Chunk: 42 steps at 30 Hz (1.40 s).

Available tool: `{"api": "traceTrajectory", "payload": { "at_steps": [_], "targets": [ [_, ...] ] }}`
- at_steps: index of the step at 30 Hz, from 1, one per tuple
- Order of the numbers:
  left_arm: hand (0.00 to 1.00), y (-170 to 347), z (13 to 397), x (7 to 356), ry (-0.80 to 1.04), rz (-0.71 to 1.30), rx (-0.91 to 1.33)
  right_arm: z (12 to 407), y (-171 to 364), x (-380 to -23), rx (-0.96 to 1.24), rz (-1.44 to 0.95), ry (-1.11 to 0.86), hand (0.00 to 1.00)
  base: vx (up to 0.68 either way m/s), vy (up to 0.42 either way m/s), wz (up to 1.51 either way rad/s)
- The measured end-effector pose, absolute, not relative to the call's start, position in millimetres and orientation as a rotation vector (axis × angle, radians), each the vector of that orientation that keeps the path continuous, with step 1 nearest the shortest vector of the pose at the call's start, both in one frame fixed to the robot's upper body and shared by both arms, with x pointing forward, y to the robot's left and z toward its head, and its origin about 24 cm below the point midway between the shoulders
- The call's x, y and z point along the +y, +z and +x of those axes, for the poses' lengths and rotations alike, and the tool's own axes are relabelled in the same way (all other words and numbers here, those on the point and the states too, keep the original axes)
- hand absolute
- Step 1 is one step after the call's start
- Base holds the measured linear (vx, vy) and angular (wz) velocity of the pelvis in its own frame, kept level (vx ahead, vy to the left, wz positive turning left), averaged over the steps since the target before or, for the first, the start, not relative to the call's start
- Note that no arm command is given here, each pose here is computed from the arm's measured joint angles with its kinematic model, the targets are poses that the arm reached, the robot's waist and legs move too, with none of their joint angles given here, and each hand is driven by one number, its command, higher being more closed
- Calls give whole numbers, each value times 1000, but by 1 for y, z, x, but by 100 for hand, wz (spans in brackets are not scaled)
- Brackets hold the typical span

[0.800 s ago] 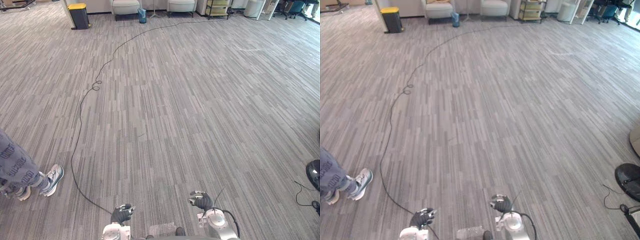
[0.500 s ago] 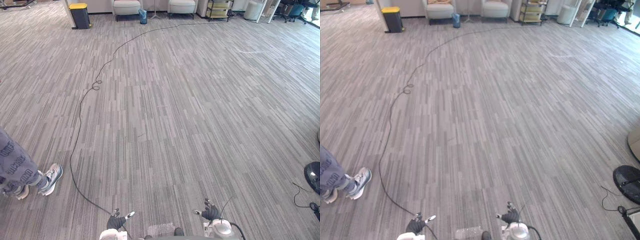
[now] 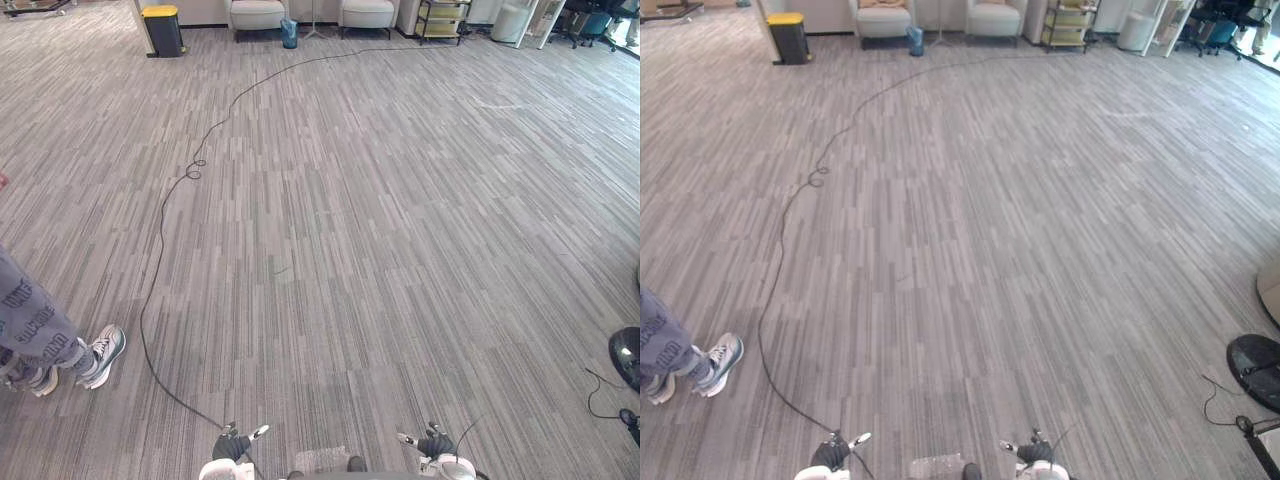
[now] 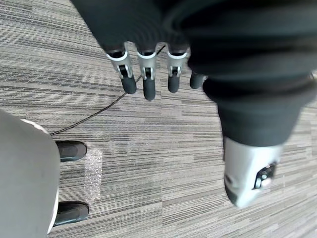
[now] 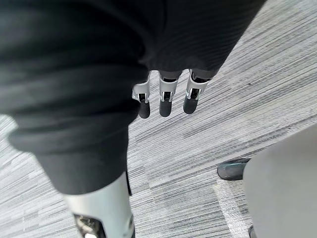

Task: Pick up cushions and gather them together orderly.

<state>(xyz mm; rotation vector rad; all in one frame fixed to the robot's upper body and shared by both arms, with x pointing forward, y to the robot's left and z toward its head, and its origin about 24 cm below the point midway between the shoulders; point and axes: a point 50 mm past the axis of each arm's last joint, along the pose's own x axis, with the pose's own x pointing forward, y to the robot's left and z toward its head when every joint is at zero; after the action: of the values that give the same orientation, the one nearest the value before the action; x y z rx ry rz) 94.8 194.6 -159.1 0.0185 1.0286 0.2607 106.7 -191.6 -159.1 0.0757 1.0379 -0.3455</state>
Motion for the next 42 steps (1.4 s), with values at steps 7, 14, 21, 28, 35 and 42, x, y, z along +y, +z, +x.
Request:
{"api": "traceTrajectory", "payload": {
  "at_steps": [7, 14, 21, 28, 35, 42],
  "targets": [
    [0, -160, 94, 194, 272, -4, 1045, 100, -161, -194, 1062, 108, -382, 0, -23, -32, 13],
    [0, -160, 96, 193, 294, -28, 1037, 100, -161, -195, 1055, 153, -419, 0, -13, -33, 11],
    [0, -153, 111, 203, 368, -70, 971, 104, -158, -192, 1011, 209, -468, 0, 40, -61, 30],
    [0, -146, 120, 206, 420, -114, 905, 110, -154, -196, 981, 192, -470, 0, 169, 61, -1],
    [0, -139, 135, 205, 380, -82, 845, 119, -154, -186, 981, 185, -419, 0, 424, 312, -17],
    [0, -144, 129, 206, 331, -29, 901, 126, -151, -176, 942, 193, -376, 0, 542, 267, -5]
  ]
}}
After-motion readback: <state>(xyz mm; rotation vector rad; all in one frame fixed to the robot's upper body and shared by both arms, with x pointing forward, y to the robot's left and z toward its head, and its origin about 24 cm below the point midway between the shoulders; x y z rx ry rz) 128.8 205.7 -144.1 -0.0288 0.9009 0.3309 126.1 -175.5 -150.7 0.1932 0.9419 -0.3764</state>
